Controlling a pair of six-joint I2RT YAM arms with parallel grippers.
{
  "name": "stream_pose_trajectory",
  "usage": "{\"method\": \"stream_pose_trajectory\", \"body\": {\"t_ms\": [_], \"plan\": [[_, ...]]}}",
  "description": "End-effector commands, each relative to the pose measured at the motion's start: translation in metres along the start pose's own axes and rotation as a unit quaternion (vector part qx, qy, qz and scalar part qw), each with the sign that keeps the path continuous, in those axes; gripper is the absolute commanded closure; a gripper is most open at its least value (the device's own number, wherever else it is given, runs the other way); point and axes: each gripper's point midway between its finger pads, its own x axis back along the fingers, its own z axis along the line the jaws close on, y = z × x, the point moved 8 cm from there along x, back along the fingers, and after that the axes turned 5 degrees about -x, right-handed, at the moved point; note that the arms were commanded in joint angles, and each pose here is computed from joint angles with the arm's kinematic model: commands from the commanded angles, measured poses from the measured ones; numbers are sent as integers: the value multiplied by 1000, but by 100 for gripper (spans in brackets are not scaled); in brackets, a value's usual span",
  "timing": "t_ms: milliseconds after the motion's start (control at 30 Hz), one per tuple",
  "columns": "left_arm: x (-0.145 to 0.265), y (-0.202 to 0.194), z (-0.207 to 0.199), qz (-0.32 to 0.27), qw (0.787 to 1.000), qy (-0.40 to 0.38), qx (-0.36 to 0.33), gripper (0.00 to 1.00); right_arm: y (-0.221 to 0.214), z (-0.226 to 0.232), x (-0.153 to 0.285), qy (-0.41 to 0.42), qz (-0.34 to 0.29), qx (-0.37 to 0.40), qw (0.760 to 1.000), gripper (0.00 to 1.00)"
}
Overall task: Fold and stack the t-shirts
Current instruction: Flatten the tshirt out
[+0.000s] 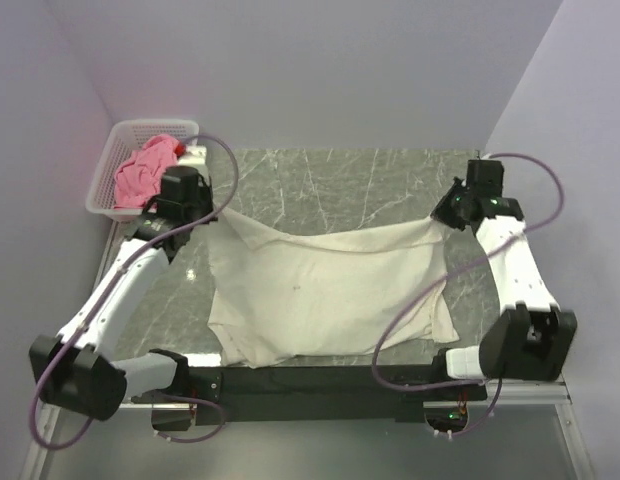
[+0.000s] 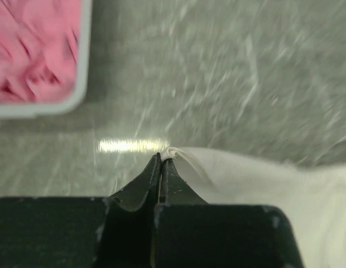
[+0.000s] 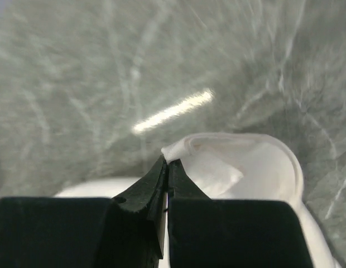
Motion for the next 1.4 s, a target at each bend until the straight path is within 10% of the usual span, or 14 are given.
{"method": "stream_pose_trajectory", "body": {"t_ms": [0,133,367,1367], "plan": [[-19,2,-2,-43,999,3,19,99,13,6,-34,6,-26,-7,1000,100],[-44,-24,-4,-14,1000,17,21,99,7,0,-105,-40,18,-10,999,98],[-57,-45,-4,6,999,25,32,99,25,14,-138,-45,4,2,999,52],[-54,-48,-2,19,999,34,32,99,-52,-65,-138,-123,14,-129,984,46]]}}
